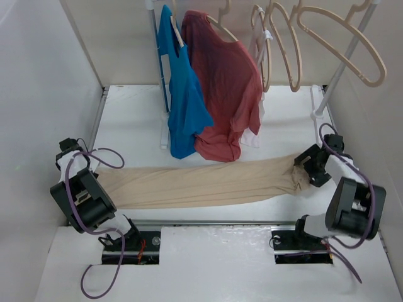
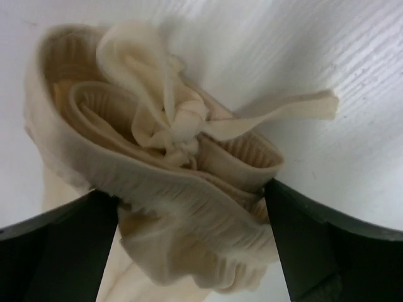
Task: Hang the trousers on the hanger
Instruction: Fold the trousers at the center of the board.
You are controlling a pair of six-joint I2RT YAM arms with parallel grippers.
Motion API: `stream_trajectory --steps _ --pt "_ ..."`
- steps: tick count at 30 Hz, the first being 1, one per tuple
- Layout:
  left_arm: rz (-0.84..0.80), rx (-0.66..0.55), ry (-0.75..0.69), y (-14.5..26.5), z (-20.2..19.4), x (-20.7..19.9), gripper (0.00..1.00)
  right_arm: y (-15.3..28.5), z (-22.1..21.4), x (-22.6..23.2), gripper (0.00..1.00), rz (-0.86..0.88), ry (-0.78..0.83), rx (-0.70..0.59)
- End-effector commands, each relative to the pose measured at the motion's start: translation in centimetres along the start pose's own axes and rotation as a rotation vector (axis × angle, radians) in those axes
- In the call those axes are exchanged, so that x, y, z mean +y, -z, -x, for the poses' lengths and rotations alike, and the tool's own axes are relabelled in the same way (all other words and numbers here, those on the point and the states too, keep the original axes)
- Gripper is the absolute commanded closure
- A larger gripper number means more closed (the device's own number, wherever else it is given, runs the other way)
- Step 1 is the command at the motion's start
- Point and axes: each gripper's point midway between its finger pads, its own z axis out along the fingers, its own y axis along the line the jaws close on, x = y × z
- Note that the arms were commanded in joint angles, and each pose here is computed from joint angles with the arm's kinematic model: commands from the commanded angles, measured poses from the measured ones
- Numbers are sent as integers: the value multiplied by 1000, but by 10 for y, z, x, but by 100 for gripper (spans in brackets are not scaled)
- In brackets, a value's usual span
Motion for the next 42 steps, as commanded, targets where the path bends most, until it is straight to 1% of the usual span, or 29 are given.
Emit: stream_trajectory --steps 1,2,5,6,7,8,9,10,11,12,13,15,17,18,19,20,21,22,25,27,31,32,34,35,37,38,39,41,42 --pt "-28 12 12 2 -7 -8 48 -17 26 -4 0 -88 -32 -55" --pt "-20 6 16 4 -7 -7 48 -25 17 -4 0 -110 -14 -13" --pt "-26 -2 16 4 -5 -8 48 -27 17 11 0 -114 45 -31" --pt "-26 -2 16 4 -5 -8 48 -30 15 9 3 -123 37 -21" --pt "-20 -7 20 6 -6 -7 48 -29 14 11 11 -113 36 -13" --pt "-13 -12 23 6 -4 -5 48 -30 16 12 40 -103 27 -18" --pt "-20 -21 23 5 -3 -7 48 -31 20 14 53 -88 18 -25" --pt "-17 -35 37 7 1 -4 48 -30 20 13 64 -81 23 -18" --pt "-24 -43 37 7 2 -5 48 -28 32 16 84 -66 3 -36" --pt "-17 -65 45 13 7 1 48 -25 41 12 100 -85 4 -58" --pt "-24 -82 58 15 10 2 48 -22 45 3 100 -123 7 -58" --pt "-65 -153 61 23 24 2 48 -7 75 -7 100 -137 -18 -122" --pt "-87 -213 76 37 37 6 48 20 96 -14 100 -147 -21 -198" --pt "-120 -264 62 44 48 1 48 37 116 -20 100 -170 -37 -268" --pt "-140 -293 70 55 54 1 48 51 126 -22 100 -188 -44 -322" --pt "-172 -317 66 60 61 -3 48 75 137 -22 100 -190 -46 -403" --pt "-230 -379 58 70 75 -14 48 91 148 -29 100 -236 -60 -469" --pt "-254 -405 54 76 81 -18 48 108 159 -27 100 -234 -63 -528" --pt "-322 -465 31 91 101 -37 48 150 176 -29 100 -251 -77 -643" --pt "-341 -460 14 90 109 -50 48 168 179 -30 100 -258 -70 -676" --pt "-371 -450 -49 85 126 -91 48 206 186 -26 100 -239 -81 -766" --pt "-378 -455 -85 87 132 -105 48 219 189 -22 100 -244 -82 -808" --pt "-433 -422 -111 82 129 -134 48 240 187 -18 100 -247 -72 -864" --pt "-448 -429 -157 85 132 -150 48 245 183 -11 100 -265 -49 -882" --pt "-457 -422 -197 79 132 -168 48 264 178 1 100 -249 -28 -921" --pt "-443 -431 -211 81 133 -173 48 269 176 10 100 -232 -12 -935" --pt "-430 -438 -263 83 136 -183 48 275 166 29 100 -192 31 -941" --pt "-388 -447 -275 83 142 -190 48 271 150 48 100 -166 66 -922" --pt "-335 -435 -291 81 145 -190 48 274 136 65 100 -142 101 -925"
